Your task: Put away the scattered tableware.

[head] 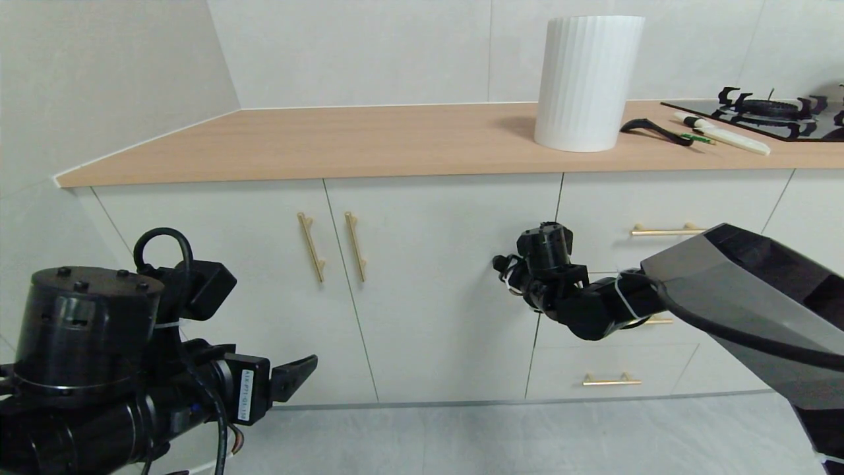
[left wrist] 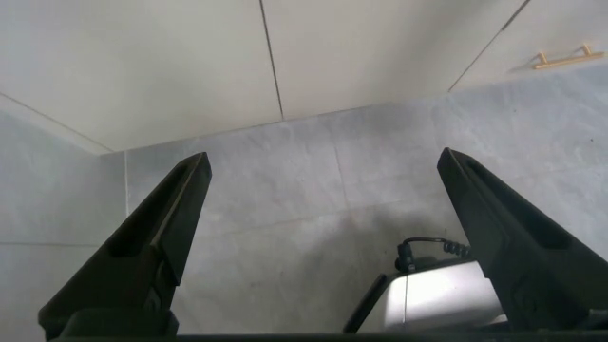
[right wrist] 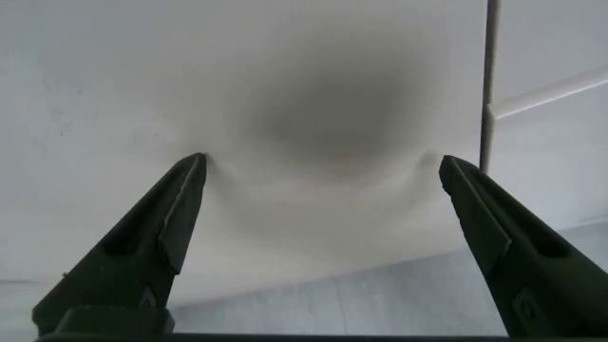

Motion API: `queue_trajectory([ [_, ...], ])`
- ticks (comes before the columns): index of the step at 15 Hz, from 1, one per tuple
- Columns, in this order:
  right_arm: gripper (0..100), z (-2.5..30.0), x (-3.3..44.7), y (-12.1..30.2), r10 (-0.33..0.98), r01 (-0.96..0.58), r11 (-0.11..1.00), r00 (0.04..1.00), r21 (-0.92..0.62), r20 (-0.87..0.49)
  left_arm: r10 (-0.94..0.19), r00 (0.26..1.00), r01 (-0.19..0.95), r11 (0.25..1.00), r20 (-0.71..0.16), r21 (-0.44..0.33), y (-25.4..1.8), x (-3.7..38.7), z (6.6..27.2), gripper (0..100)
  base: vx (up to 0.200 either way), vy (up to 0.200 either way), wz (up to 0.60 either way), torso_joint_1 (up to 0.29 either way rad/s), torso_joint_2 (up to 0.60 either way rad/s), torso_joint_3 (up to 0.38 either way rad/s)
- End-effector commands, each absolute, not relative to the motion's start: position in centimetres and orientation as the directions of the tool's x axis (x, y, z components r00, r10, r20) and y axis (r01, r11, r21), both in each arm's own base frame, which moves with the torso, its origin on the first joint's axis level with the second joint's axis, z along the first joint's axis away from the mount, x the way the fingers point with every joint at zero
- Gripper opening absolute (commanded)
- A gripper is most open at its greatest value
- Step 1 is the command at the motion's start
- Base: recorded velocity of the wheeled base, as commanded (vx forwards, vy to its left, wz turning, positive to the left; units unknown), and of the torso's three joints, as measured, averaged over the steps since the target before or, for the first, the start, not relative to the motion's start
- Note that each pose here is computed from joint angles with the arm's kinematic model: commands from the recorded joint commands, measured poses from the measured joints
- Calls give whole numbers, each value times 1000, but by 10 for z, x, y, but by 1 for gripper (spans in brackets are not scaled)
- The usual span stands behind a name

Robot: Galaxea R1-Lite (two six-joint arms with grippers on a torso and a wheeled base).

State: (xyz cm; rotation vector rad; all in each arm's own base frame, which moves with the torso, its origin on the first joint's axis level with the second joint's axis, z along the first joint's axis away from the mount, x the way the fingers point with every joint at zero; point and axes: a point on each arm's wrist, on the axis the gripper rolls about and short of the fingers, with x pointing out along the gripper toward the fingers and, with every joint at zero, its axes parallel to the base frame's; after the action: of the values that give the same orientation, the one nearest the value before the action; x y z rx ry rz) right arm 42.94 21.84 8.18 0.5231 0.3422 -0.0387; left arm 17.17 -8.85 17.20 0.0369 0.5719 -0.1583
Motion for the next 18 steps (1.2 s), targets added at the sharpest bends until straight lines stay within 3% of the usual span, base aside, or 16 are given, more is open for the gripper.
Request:
queue_trajectory([
  [1,100,84,429,217,47,124,866,944,485,-326,-139,829,159,987,-541,-10,-89,172,172,100,0,0,0,0,0,0],
  [5,100,110,408,209,41,122,866,949,484,-313,-142,835,160,987,-532,-12,-88,170,174,100,0,0,0,0,0,0],
  [9,100,180,326,167,55,65,905,963,420,-266,-151,886,157,987,-438,-23,-74,147,198,100,0,0,0,0,0,0],
  [12,100,212,243,118,48,34,931,976,365,-213,-143,912,152,988,-385,-7,-60,122,209,100,0,0,0,0,0,0],
  [15,100,217,180,72,0,45,957,988,287,-157,-115,928,115,993,-355,-21,-43,100,200,100,0,0,0,0,0,0],
  [18,100,214,111,24,-126,136,968,990,209,-60,-93,957,83,995,-275,-49,-20,60,184,100,0,0,0,0,0,0],
])
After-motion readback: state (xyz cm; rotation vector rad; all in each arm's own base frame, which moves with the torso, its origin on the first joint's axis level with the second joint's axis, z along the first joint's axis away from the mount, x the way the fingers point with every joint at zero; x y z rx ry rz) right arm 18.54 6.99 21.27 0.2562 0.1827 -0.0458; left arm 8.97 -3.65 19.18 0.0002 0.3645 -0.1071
